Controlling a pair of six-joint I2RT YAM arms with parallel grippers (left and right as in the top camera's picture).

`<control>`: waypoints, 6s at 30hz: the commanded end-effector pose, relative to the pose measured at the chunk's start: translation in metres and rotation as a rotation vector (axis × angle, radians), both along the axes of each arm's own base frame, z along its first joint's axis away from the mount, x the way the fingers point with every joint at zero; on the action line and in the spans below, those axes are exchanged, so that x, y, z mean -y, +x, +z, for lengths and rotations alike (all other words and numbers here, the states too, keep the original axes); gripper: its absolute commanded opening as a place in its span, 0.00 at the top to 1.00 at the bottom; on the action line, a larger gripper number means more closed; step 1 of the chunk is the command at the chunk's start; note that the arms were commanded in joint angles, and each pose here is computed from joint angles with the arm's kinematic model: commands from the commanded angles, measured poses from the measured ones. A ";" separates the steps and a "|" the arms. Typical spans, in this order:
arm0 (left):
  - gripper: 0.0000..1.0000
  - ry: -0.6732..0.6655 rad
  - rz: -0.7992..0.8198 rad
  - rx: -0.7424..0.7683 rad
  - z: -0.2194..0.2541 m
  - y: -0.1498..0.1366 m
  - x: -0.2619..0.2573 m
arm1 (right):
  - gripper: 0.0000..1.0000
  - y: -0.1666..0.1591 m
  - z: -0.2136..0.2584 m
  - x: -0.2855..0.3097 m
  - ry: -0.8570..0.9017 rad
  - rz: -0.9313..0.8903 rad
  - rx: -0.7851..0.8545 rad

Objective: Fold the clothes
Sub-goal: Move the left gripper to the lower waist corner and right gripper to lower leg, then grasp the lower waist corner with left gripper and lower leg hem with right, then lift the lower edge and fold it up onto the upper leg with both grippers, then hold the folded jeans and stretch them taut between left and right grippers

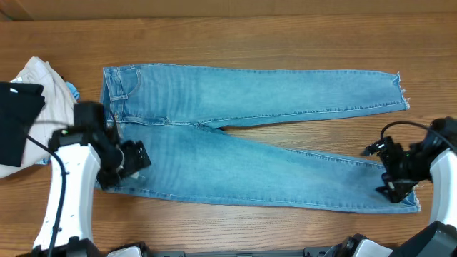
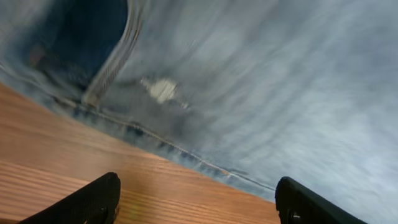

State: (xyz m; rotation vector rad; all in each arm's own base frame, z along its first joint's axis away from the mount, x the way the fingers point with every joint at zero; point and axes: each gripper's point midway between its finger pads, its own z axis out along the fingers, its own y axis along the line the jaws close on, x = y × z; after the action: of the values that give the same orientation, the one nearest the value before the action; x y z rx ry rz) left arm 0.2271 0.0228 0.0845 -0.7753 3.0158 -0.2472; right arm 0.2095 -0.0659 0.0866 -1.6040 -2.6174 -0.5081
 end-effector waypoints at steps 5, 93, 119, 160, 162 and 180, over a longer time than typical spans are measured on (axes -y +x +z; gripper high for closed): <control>0.16 0.067 0.260 -0.091 -0.034 -0.032 -0.028 | 0.00 0.002 -0.008 -0.004 0.018 -0.031 0.021; 0.96 0.016 0.426 0.081 -0.092 -0.020 -0.094 | 0.96 -0.079 -0.091 0.092 -0.107 -0.630 -0.050; 0.96 0.105 0.396 0.302 0.079 -0.029 -0.090 | 0.96 -0.034 0.066 0.155 -0.186 -0.632 0.114; 0.96 0.077 0.314 0.733 0.097 0.133 -0.121 | 0.96 0.162 0.070 0.111 -0.394 0.099 0.066; 0.96 0.076 0.320 0.723 0.089 0.141 -0.121 | 0.96 0.168 0.066 0.114 -0.395 0.099 0.065; 0.96 0.144 0.361 0.764 0.082 0.163 -0.140 | 0.96 0.215 0.043 0.120 -0.446 0.119 0.158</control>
State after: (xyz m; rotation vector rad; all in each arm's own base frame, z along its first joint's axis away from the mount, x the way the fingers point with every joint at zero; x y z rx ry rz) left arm 0.3883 0.1343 0.1518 -0.8683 2.1862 -0.3770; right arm 0.4161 -0.1680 0.1191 -1.5095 -3.0309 -0.1725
